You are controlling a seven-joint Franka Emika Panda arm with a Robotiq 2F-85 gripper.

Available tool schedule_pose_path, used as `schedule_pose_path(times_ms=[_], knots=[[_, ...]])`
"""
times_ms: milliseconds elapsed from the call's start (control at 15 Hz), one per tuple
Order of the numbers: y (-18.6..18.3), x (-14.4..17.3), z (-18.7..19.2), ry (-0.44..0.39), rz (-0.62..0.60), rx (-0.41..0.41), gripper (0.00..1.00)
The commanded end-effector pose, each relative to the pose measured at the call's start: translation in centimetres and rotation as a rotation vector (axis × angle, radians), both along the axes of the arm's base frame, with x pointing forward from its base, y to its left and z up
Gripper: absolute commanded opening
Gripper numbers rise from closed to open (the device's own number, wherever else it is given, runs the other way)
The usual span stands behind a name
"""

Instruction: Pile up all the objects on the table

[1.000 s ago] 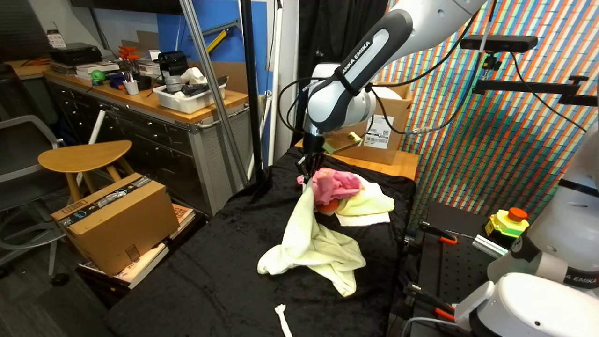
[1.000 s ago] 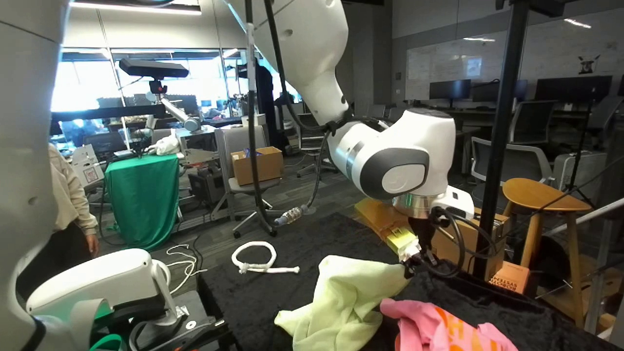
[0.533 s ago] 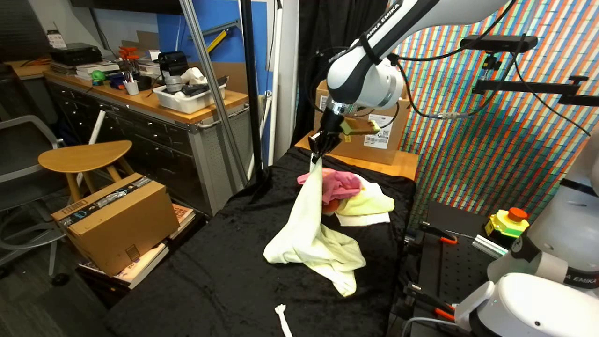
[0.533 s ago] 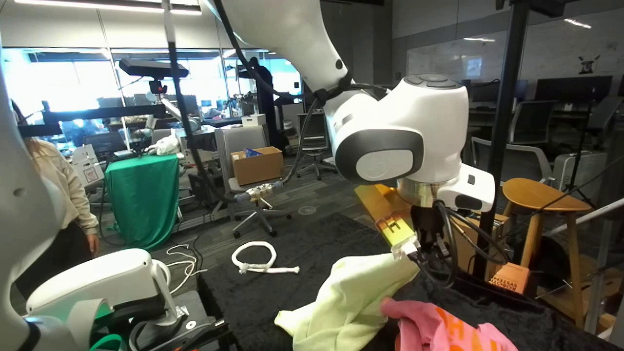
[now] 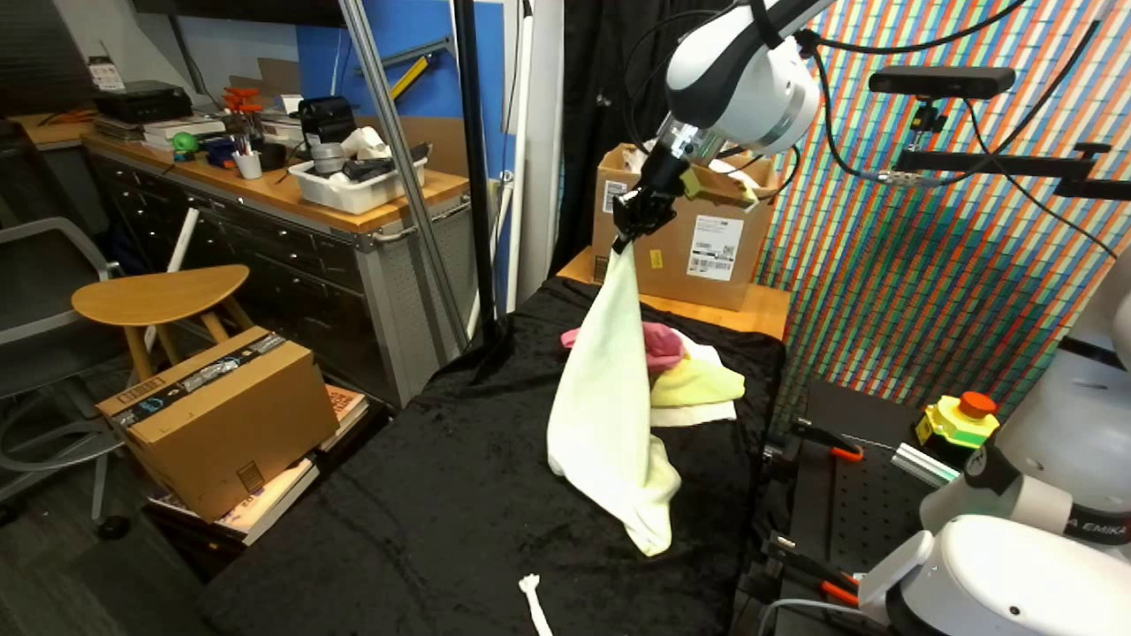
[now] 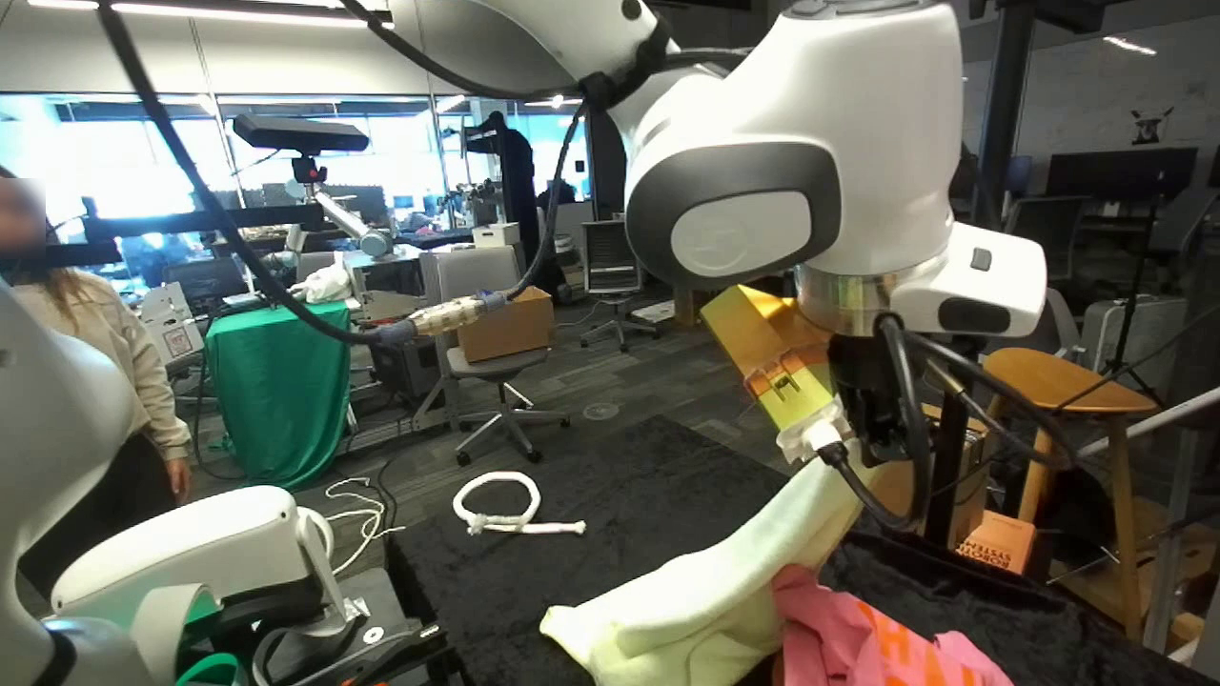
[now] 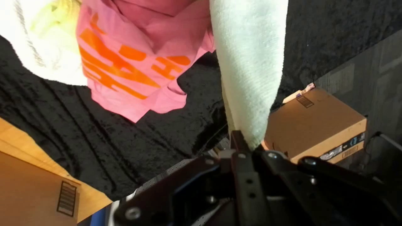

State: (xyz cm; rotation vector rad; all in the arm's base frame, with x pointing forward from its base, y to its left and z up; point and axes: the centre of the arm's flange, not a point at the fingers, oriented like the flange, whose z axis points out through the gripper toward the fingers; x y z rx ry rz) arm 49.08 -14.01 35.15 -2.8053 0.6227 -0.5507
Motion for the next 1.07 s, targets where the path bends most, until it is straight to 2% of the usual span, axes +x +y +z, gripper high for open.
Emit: schedule_pose_path(times_ms=[0, 267, 533, 733, 1000], knots=[[-1.6, -2.4, 4.6, -0.052, -0.080, -0.015, 0.04], [-4.3, -3.7, 7.4, -0.096, -0.198, -0.024, 0.04], [-6.2, -3.8, 8.4, -0.103, -0.245, -0.040, 0.04], [-7.1, -2.1, 6.9, -0.053, -0.240, -0.052, 0.04], [-7.5, 1.6, 2.0, 0.043, -0.262, -0.094, 0.04]])
